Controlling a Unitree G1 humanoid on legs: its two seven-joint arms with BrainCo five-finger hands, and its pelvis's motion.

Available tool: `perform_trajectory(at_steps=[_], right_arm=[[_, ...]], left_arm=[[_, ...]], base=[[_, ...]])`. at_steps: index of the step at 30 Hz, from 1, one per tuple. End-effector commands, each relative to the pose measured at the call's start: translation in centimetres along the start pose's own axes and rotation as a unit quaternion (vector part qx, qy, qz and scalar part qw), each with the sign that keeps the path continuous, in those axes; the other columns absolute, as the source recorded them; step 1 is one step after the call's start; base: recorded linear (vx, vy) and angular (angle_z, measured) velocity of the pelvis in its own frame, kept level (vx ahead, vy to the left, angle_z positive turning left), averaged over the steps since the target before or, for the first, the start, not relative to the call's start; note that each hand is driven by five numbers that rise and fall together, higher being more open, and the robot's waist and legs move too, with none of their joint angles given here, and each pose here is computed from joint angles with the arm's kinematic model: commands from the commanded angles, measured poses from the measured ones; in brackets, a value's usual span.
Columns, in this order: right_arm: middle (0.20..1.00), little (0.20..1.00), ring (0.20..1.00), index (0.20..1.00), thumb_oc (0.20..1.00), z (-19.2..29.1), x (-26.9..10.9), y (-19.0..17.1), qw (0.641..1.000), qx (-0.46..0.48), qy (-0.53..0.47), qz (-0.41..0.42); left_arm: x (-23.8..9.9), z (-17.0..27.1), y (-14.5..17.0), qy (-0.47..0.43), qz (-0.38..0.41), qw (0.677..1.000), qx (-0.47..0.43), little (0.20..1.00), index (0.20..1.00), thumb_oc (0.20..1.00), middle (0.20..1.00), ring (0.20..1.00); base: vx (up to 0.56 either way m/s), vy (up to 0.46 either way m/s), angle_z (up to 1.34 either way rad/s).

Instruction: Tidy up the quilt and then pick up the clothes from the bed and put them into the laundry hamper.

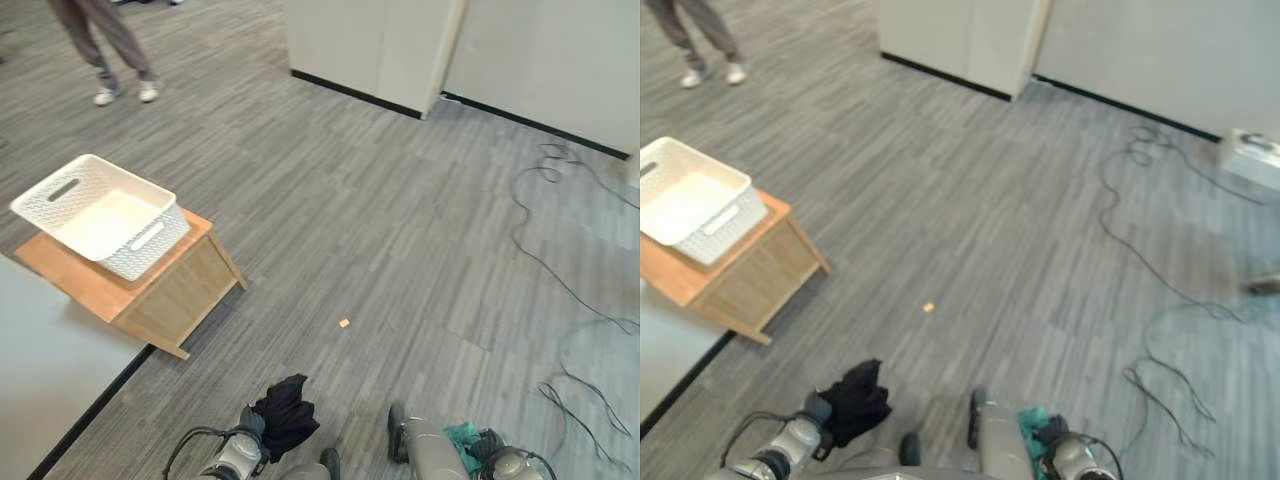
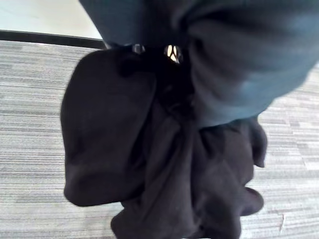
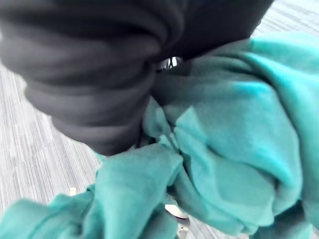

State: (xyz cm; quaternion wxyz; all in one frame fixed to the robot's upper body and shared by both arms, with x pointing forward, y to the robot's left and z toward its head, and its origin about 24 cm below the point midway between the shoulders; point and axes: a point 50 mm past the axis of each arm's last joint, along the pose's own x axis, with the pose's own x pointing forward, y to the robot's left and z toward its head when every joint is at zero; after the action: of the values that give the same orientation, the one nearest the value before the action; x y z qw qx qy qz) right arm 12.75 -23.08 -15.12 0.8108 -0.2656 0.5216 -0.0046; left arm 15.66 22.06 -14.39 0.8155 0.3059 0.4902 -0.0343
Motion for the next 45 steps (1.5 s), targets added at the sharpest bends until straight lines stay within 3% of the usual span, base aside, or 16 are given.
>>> perform_trajectory(at_steps=[1,8,14,15,19,24,30,36,45], right_arm=[[0.2,0.2,0.2,0.2,0.2,0.0,0.3,-2.2,1.0,-0.004,0.008,-0.029],[0.2,0.2,0.2,0.2,0.2,2.1,0.6,-4.3,0.997,-0.033,-0.031,-0.064],[0.2,0.2,0.2,0.2,0.2,2.5,0.6,-4.6,0.996,-0.043,-0.039,-0.071],[0.2,0.2,0.2,0.2,0.2,2.2,0.6,-4.6,0.995,-0.059,-0.03,-0.07],[0.2,0.2,0.2,0.2,0.2,2.4,0.5,-3.1,0.998,-0.017,-0.039,-0.056],[0.2,0.2,0.2,0.2,0.2,4.1,0.5,-2.4,0.997,-0.006,-0.065,-0.047],[0.2,0.2,0.2,0.2,0.2,3.4,0.4,-2.0,0.997,-0.023,-0.06,-0.04],[0.2,0.2,0.2,0.2,0.2,1.0,0.3,-2.0,0.999,-0.01,-0.019,-0.032],[0.2,0.2,0.2,0.2,0.2,0.3,0.4,-3.5,0.998,0.04,-0.003,-0.053]], left_arm=[[0.2,0.9,0.8,-0.023,0.018,0.999,0.013,0.2,0.2,0.2,0.2,0.2],[0.1,1.1,1.5,-0.026,0.046,0.998,-0.017,0.2,0.2,0.2,0.2,0.2],[-0.4,-2.8,0.0,0.036,0.02,0.999,-0.009,0.2,0.2,0.2,0.2,0.2],[-1.0,-5.3,-0.3,0.082,0.011,0.997,0.004,0.2,0.2,0.2,0.2,0.2],[-1.2,-6.2,-0.7,0.099,0.004,0.995,0.004,0.2,0.2,0.2,0.2,0.2],[-0.8,-4.9,0.2,0.075,0.023,0.997,-0.006,0.2,0.2,0.2,0.2,0.2],[0.2,0.5,2.5,-0.027,0.062,0.998,-0.016,0.2,0.2,0.2,0.2,0.2],[0.0,0.0,1.3,-0.015,0.055,0.998,-0.028,0.2,0.2,0.2,0.2,0.2],[-1.3,-5.9,-1.2,0.085,0.012,0.996,-0.026,0.2,0.2,0.2,0.2,0.2]], base=[[0.77,-0.22,1.04],[0.59,-0.342,1.4],[0.67,0.101,0.66],[0.51,0.067,0.43],[0.7,0.188,0.7],[0.47,0.002,0.99],[0.6,-0.367,1.42],[0.38,-0.37,1.26],[0.34,-0.15,1.03]])
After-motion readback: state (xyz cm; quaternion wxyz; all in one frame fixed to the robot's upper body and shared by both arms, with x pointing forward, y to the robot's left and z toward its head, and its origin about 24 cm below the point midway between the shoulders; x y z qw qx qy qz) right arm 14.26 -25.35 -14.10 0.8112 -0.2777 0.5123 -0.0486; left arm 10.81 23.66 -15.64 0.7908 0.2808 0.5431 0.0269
